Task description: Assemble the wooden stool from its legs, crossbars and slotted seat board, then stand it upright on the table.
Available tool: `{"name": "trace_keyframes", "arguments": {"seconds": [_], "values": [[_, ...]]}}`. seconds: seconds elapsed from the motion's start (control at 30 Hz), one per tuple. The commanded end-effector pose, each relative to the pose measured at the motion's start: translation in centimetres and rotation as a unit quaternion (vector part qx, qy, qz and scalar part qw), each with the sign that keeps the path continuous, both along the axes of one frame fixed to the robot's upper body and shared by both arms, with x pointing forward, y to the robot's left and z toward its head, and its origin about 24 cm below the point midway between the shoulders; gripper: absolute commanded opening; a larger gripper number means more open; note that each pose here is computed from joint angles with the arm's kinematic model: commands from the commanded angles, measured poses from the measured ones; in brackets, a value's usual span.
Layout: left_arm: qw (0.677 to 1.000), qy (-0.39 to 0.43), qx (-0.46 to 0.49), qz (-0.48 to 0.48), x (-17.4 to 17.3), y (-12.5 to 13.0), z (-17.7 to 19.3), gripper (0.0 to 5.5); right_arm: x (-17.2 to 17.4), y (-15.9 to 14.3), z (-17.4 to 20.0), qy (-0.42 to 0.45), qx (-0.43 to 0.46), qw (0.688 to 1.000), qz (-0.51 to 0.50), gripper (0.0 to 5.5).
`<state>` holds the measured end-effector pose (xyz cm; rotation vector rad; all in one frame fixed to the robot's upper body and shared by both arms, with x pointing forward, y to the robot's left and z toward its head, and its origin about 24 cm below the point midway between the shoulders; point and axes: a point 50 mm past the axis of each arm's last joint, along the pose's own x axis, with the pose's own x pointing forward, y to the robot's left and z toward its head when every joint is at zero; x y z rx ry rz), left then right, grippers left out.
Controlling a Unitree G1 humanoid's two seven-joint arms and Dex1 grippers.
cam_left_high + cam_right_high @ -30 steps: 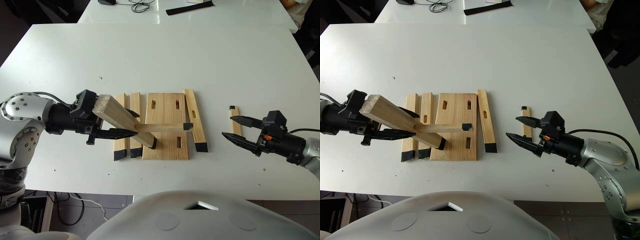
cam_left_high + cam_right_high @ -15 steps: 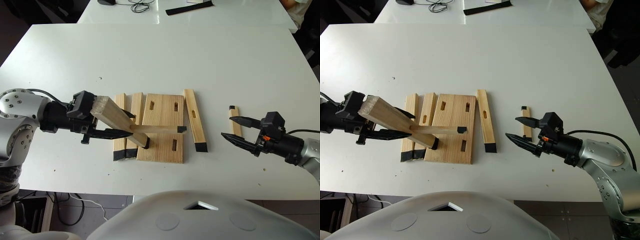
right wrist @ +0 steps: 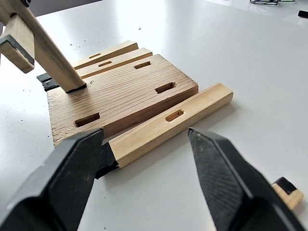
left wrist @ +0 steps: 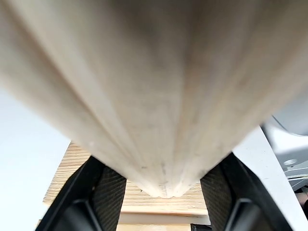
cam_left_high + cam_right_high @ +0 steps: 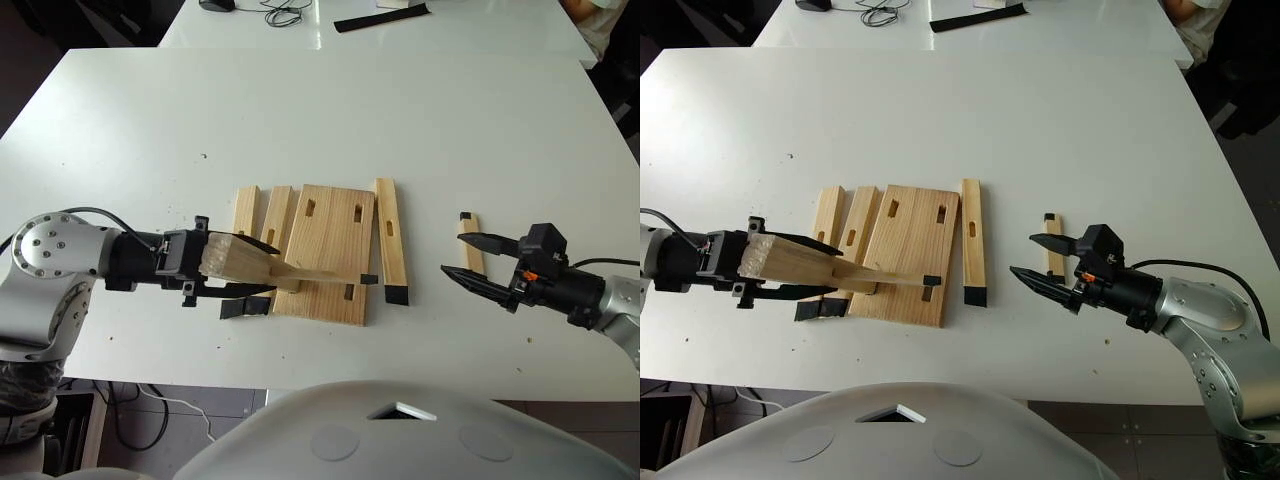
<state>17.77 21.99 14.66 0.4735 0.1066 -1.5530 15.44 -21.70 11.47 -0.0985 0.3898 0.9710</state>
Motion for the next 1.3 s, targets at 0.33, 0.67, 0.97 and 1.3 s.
{"name": "trace_keyframes", "arguments": {"seconds": [0.33,0.67,0.97,1.3], "values": [[0.997,0.034,0.058,0.029,1.7,-1.8,-3.2,2.11,1.0,0.0,0.4,-0.010,-0.018,1.000,0.017,3.22],[0.990,0.068,0.035,0.116,5.5,-4.2,-3.9,2.11,1.5,0.0,0.4,-0.009,-0.024,0.999,0.030,3.22],[0.986,0.043,0.025,0.162,6.9,-5.3,-4.8,3.20,1.5,0.3,-0.2,-0.005,-0.028,0.999,0.034,3.22],[0.972,0.063,0.021,0.226,5.1,-0.3,-2.2,3.51,-0.1,0.0,-0.8,0.003,-0.036,0.999,0.007,3.22]]}}
